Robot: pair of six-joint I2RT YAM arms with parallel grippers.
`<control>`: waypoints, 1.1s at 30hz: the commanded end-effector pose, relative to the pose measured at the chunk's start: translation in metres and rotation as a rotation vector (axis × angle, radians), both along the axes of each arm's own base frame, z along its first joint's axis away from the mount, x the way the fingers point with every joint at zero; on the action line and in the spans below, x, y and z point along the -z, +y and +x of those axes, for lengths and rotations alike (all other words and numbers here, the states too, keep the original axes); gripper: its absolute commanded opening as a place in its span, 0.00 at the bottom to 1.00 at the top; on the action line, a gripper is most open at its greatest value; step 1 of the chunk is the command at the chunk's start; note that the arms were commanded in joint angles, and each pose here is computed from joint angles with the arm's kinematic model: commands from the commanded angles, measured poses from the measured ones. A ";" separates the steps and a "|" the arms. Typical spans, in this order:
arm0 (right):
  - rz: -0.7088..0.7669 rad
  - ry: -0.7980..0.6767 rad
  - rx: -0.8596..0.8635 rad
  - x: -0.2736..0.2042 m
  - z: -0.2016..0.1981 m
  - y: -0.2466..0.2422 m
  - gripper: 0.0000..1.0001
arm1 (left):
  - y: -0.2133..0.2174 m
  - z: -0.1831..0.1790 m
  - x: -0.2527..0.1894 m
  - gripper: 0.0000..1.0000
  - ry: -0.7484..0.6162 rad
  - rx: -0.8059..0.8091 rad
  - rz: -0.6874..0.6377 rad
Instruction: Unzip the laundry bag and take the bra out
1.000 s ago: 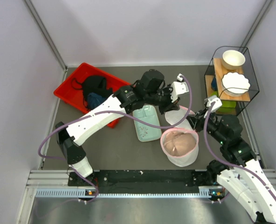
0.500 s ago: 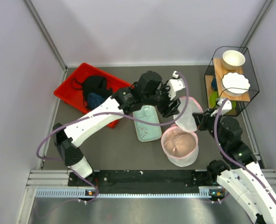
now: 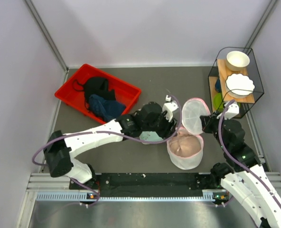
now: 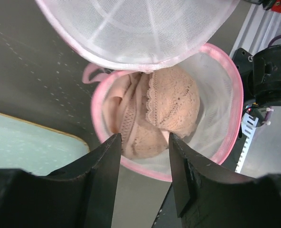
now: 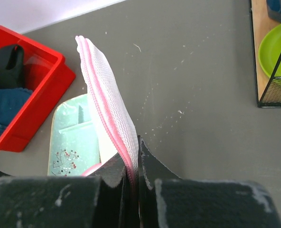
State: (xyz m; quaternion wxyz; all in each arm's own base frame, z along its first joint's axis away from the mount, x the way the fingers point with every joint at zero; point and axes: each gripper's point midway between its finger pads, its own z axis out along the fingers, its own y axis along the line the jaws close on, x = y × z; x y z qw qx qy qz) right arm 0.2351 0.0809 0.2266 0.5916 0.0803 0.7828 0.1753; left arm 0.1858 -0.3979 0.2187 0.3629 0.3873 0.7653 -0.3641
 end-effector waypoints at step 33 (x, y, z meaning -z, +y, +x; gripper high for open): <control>0.006 -0.036 0.038 -0.020 -0.002 -0.009 0.00 | -0.005 0.002 -0.104 0.00 -0.078 -0.124 -0.161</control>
